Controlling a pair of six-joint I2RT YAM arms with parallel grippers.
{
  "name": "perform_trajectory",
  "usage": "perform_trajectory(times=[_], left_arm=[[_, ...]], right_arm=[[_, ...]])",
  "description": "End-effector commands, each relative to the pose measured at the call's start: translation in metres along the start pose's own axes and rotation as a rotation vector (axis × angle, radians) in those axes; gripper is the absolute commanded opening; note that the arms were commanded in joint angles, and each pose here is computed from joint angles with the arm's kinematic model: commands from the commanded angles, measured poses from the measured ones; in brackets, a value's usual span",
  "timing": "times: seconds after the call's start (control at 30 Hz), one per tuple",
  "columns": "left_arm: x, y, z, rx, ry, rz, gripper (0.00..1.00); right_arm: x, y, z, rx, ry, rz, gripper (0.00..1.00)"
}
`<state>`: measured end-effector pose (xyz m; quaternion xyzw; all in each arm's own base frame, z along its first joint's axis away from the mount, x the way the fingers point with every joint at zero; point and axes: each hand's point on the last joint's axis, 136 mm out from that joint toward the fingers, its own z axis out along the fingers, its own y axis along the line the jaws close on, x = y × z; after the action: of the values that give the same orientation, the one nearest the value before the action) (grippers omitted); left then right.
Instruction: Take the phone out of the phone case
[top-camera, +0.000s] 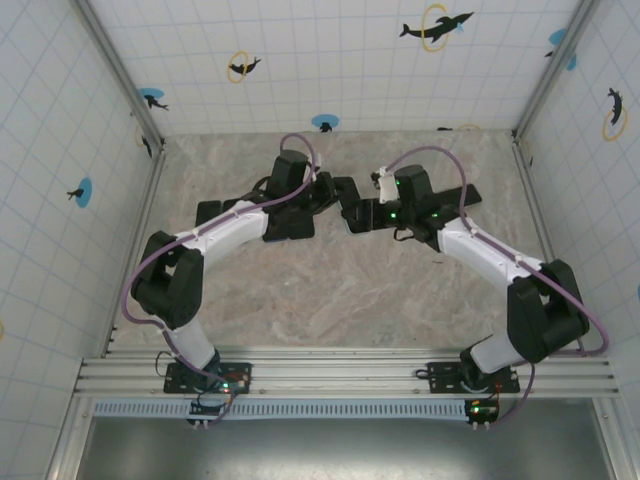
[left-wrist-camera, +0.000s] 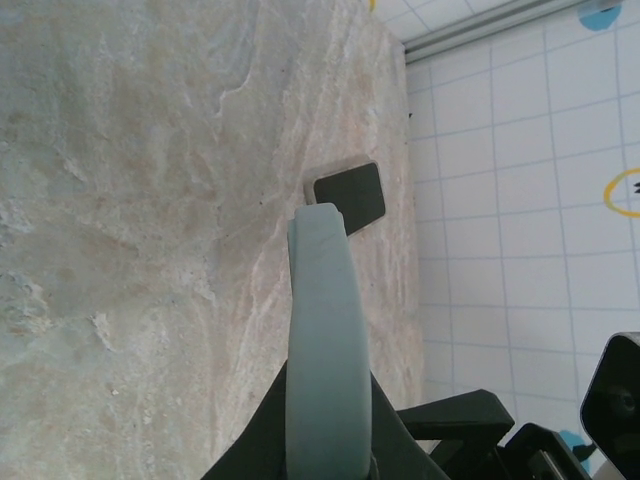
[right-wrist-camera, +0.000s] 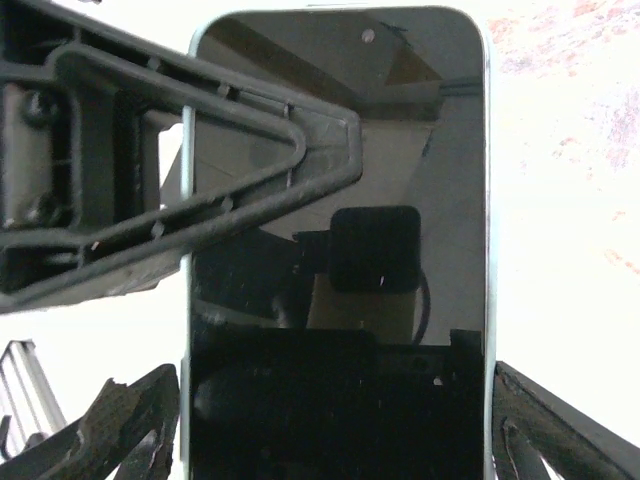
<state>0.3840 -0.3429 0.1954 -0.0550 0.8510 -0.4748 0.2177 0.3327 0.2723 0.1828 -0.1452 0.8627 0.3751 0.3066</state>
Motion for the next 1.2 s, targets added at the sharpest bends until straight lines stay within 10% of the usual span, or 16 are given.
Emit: perform_trajectory(times=[0.0,0.57,1.17], left_arm=[[-0.027,-0.041,-0.015,0.097,-0.082,0.070,0.04],[-0.056,-0.128,-0.057,0.416,-0.239,0.017,0.05],[-0.057,-0.151,-0.066,0.512,-0.260,-0.048,0.05]], right_arm=[[-0.018,0.022,-0.030,-0.095,-0.103,0.021,0.80],[-0.034,0.047,-0.090,-0.425,-0.382,0.398,0.55],[-0.049,0.065,-0.098,-0.552,-0.440,0.428,0.19]])
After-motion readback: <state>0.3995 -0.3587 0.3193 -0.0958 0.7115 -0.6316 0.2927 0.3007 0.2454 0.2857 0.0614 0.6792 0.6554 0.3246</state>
